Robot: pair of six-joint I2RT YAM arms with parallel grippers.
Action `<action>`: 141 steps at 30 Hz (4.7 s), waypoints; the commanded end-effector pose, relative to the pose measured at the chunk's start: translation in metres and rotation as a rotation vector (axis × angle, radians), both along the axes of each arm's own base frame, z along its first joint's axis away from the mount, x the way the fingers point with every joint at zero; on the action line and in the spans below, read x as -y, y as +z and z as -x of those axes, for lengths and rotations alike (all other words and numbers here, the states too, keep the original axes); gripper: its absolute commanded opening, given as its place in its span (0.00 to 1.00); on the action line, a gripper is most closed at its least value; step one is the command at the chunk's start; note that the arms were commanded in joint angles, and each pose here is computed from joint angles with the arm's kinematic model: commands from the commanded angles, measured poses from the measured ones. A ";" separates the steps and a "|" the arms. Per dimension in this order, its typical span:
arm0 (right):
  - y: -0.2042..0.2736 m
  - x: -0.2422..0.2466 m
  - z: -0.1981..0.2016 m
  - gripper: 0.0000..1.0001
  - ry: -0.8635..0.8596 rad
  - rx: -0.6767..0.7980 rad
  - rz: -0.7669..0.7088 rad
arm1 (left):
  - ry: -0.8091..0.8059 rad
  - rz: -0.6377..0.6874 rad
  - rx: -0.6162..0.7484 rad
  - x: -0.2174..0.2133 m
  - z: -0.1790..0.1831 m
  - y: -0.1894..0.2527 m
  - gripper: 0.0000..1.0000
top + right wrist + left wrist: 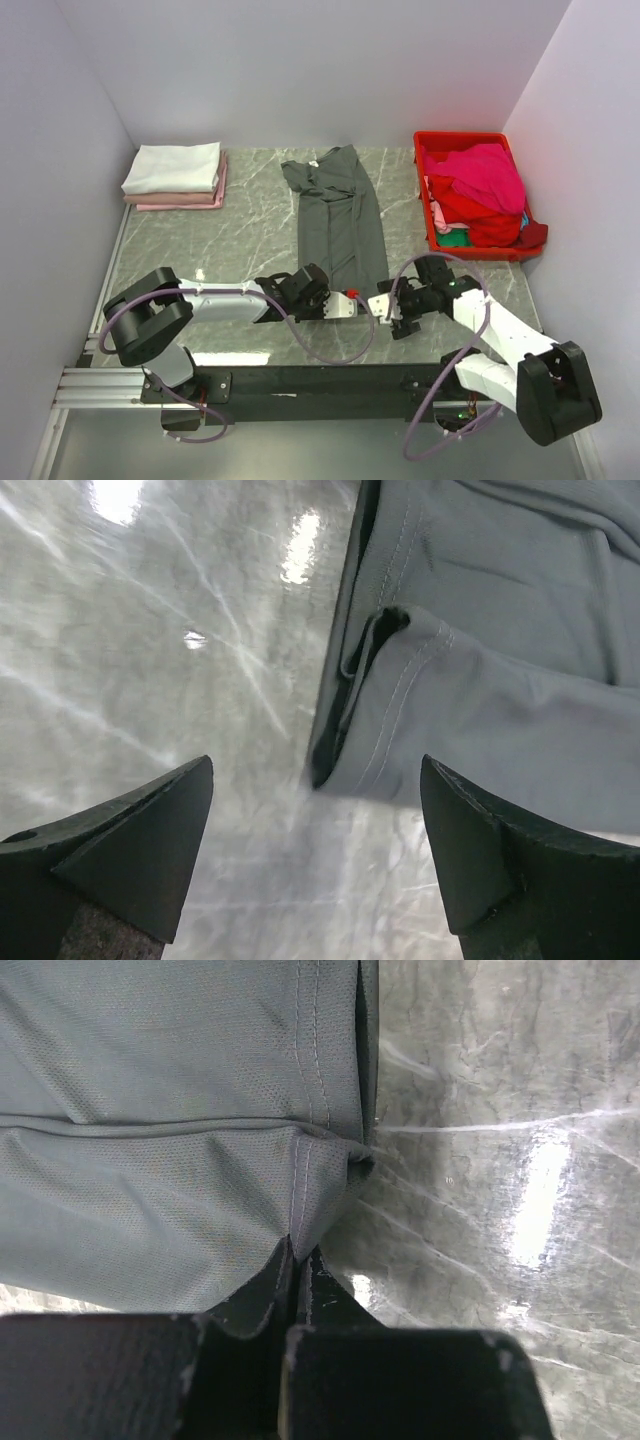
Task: Fold and stack the t-shirts
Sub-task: Fold the tshirt
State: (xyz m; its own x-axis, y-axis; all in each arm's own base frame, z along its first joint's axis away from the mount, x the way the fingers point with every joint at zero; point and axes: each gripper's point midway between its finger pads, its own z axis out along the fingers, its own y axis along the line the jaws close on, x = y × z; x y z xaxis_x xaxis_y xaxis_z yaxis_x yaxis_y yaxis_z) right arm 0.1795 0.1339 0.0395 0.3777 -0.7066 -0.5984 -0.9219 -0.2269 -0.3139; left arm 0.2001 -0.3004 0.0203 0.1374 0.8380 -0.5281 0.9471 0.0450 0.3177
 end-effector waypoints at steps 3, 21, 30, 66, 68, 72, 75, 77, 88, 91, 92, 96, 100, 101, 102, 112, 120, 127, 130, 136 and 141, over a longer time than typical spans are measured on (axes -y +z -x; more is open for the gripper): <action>0.008 -0.017 -0.038 0.89 -0.008 0.219 0.009 | 0.002 -0.009 -0.026 -0.008 0.010 -0.003 0.01; -0.027 -0.028 -0.024 0.34 0.041 0.179 0.130 | -0.022 0.082 -0.053 0.001 0.020 0.014 0.01; -0.025 -0.028 -0.011 0.16 0.084 0.157 0.121 | -0.023 0.110 -0.061 0.003 0.023 0.019 0.01; -0.002 -0.038 0.004 0.74 0.005 -0.011 0.004 | -0.023 0.183 -0.015 -0.008 0.028 0.036 0.75; -0.006 -0.040 0.004 0.74 0.008 -0.014 0.017 | -0.022 0.191 -0.005 -0.010 0.028 0.038 0.76; -0.016 -0.039 -0.003 0.73 -0.016 -0.004 0.054 | -0.012 0.208 0.015 -0.014 0.028 0.045 0.76; -0.023 -0.037 -0.006 0.68 -0.028 -0.004 0.081 | -0.014 0.215 0.022 -0.018 0.030 0.047 0.77; -0.023 -0.037 -0.008 0.66 -0.039 -0.002 0.088 | -0.020 0.211 0.014 -0.017 0.031 0.045 0.77; -0.026 -0.031 -0.015 0.19 -0.085 0.016 0.122 | -0.049 0.192 -0.023 -0.013 0.036 0.031 0.76; -0.026 -0.033 -0.014 0.15 -0.082 0.003 0.116 | -0.056 0.199 -0.027 -0.012 0.037 0.031 0.76; -0.025 -0.034 -0.014 0.14 -0.080 0.002 0.112 | -0.059 0.198 -0.029 -0.011 0.038 0.030 0.76; -0.024 -0.037 -0.013 0.09 -0.075 -0.010 0.096 | -0.074 0.179 -0.050 -0.007 0.038 0.023 0.75; -0.022 -0.039 -0.012 0.08 -0.078 -0.019 0.081 | -0.094 0.166 -0.065 -0.001 0.038 0.021 0.74; -0.022 -0.039 -0.012 0.08 -0.079 -0.023 0.077 | -0.099 0.160 -0.065 -0.001 0.038 0.020 0.74; -0.022 -0.040 -0.012 0.08 -0.076 -0.026 0.075 | -0.100 0.152 -0.069 -0.001 0.038 0.019 0.74; -0.018 -0.038 -0.008 0.05 -0.073 -0.022 0.041 | -0.067 0.064 -0.072 -0.009 0.031 0.000 0.15; -0.003 -0.035 -0.005 0.01 -0.072 -0.023 -0.002 | -0.088 0.093 -0.070 -0.006 0.036 0.011 0.01; 0.012 -0.029 0.024 0.00 -0.014 -0.049 -0.032 | -0.147 0.136 -0.115 0.009 0.064 0.037 0.00; 0.014 -0.024 0.039 0.00 0.008 -0.081 -0.019 | -0.166 0.168 -0.123 0.012 0.080 0.047 0.00; 0.022 -0.007 0.074 0.00 0.086 -0.144 0.030 | -0.213 0.212 -0.199 0.024 0.124 0.062 0.01; 0.027 0.003 0.083 0.00 0.108 -0.152 0.067 | -0.221 0.226 -0.266 0.025 0.144 0.063 0.00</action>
